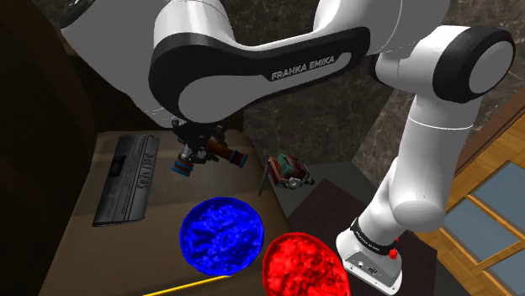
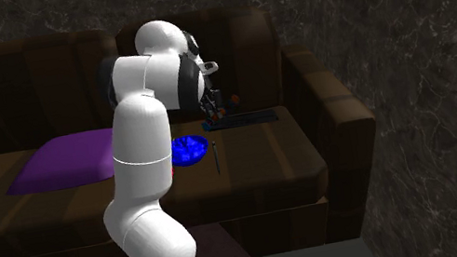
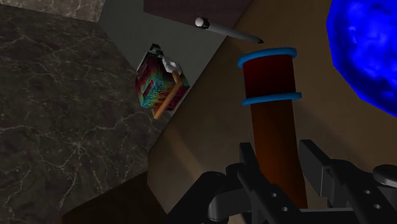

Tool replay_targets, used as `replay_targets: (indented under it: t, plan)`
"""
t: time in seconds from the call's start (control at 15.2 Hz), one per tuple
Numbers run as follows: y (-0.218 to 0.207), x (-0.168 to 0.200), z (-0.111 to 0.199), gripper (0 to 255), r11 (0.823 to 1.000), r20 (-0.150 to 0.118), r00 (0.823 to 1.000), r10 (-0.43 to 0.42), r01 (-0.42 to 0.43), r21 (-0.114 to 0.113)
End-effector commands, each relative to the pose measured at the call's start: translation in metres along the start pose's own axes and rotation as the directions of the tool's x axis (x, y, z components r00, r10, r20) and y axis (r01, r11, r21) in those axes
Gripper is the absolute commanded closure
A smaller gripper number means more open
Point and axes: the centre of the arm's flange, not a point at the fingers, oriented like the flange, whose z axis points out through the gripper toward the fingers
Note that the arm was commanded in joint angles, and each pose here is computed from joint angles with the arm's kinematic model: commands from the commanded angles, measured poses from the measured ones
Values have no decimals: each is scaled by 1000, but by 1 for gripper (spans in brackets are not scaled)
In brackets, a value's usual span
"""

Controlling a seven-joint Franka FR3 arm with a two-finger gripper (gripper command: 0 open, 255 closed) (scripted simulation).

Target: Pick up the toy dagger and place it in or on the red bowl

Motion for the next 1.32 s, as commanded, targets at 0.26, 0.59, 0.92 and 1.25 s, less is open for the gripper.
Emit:
replay_targets:
  t: [0.26,0.59,0.92,1.25]
  plan:
    - [17,-5,-24,255,1000,0,1000,0,0,0]
    - [4,-69,-22,255,1000,0,1000,0,0,0]
    - [-9,-134,-20,255,1000,0,1000,0,0,0]
    - [-21,-199,-18,255,1000,0,1000,0,0,0]
